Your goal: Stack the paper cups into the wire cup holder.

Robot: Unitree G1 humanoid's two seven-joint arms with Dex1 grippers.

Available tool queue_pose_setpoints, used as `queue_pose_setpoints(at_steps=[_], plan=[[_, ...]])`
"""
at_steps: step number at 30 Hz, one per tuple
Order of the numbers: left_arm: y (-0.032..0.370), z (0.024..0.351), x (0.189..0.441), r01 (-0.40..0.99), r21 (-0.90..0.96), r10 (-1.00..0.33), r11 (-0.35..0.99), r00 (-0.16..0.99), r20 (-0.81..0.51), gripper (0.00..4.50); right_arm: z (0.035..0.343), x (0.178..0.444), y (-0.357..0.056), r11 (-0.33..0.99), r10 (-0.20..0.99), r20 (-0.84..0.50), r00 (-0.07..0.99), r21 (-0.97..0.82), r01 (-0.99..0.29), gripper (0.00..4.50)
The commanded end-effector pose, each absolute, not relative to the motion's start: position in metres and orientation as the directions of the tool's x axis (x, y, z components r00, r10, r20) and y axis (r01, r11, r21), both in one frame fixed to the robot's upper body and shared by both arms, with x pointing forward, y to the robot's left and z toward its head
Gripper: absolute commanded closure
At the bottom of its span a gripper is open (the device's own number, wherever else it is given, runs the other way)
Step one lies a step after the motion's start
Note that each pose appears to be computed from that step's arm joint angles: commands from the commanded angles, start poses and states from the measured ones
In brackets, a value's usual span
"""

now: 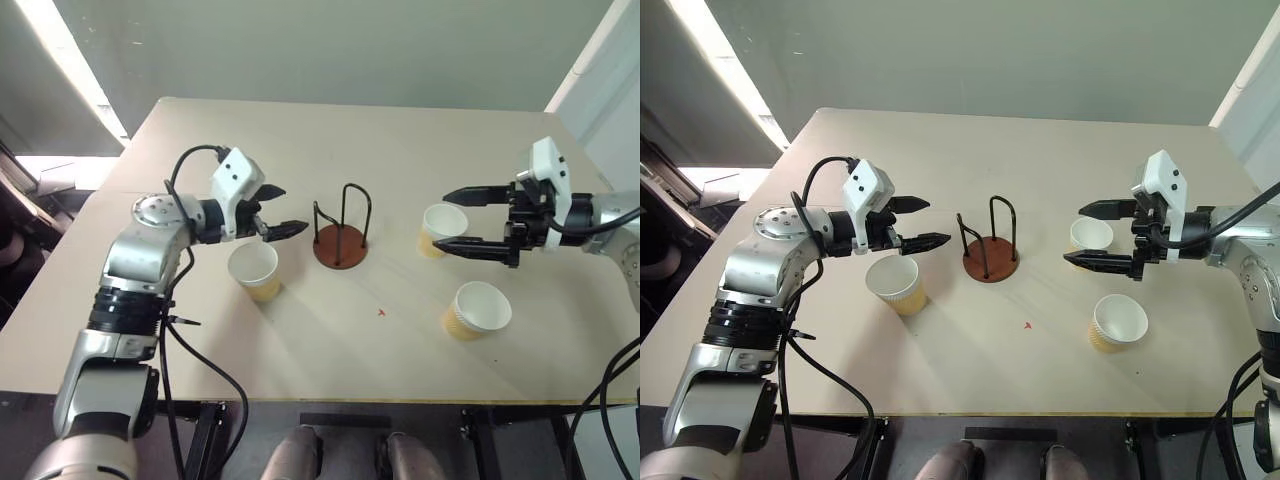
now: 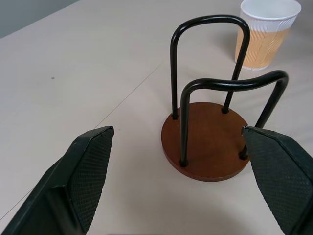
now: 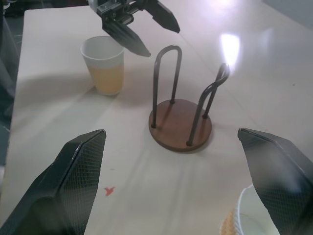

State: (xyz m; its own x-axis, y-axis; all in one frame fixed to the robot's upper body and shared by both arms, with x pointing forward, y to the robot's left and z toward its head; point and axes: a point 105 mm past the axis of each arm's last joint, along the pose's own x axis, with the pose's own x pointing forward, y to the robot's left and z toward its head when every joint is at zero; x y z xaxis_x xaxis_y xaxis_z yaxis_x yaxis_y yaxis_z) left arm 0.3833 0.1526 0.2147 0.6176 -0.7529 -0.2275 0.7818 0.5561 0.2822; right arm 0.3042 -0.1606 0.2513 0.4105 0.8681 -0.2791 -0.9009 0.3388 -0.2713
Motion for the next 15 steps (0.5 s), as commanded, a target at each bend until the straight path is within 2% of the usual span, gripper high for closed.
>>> queue_pose_setpoints(at_steps=[1,15], plan=[[0.143,0.227,0.390,0.770,0.332,-0.760,0.544,0.620,-0.193,0.00,0.266,0.300,-0.162,0.338,0.869,-0.254,0.426,-0.324,-0.884,0.02],[0.122,0.218,0.407,0.790,0.303,-0.783,0.534,0.597,-0.175,0.00,0.267,0.300,-0.162,0.344,0.866,-0.250,0.433,-0.330,-0.879,0.02]])
